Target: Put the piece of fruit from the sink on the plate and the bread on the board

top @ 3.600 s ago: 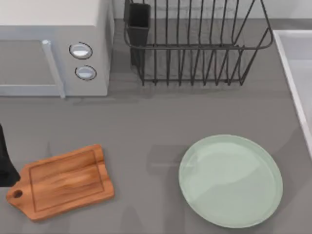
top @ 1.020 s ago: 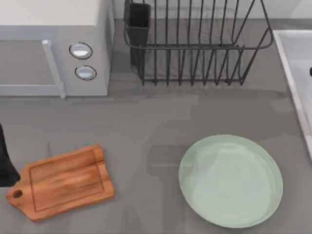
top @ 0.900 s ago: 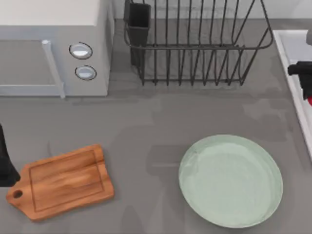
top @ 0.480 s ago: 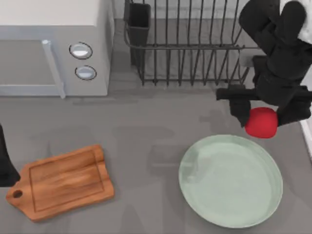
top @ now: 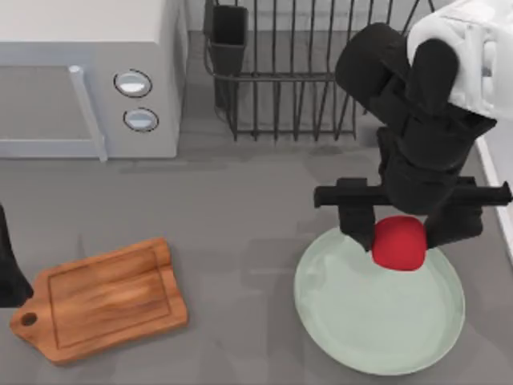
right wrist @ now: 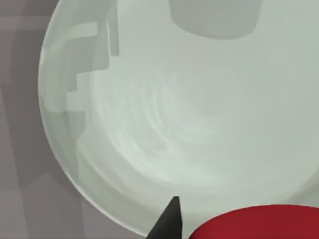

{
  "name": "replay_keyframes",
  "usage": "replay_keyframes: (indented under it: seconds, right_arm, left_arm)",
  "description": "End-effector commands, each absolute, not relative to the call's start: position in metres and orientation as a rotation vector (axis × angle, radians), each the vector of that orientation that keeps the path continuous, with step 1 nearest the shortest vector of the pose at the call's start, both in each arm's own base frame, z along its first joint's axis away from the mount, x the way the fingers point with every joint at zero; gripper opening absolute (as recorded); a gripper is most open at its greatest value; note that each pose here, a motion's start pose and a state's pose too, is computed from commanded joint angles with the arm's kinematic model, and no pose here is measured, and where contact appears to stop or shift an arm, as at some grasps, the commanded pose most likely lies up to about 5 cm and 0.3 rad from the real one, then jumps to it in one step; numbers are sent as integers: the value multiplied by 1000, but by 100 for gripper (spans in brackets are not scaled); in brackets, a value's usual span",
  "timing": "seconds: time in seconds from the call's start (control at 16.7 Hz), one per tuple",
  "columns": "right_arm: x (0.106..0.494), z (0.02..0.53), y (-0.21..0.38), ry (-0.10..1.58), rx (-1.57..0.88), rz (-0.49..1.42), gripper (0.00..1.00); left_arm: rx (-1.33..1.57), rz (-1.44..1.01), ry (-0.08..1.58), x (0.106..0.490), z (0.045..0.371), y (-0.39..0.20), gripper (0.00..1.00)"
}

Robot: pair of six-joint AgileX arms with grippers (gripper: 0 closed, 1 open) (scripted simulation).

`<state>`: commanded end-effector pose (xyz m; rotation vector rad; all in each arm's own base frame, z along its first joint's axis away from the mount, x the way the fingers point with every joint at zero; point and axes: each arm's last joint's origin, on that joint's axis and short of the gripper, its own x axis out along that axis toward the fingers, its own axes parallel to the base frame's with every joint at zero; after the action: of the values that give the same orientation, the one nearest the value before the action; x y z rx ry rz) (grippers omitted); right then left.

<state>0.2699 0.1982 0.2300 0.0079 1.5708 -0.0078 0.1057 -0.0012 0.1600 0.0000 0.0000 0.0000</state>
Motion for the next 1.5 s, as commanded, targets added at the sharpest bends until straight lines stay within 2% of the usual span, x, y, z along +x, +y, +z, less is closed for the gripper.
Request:
replay_keyframes:
  seconds: [0.12,0.9,1.5]
  right_arm:
    - [270,230,198,1571,8,-8,0]
    - [270,230,198,1571,8,-8,98]
    - [270,230,198,1571,9,-9,100]
  left_arm:
    - [0,0,0,106,160,-1,100]
    - [0,0,0,106,160,-1,100]
    - [0,0,0,106,160,-1,100]
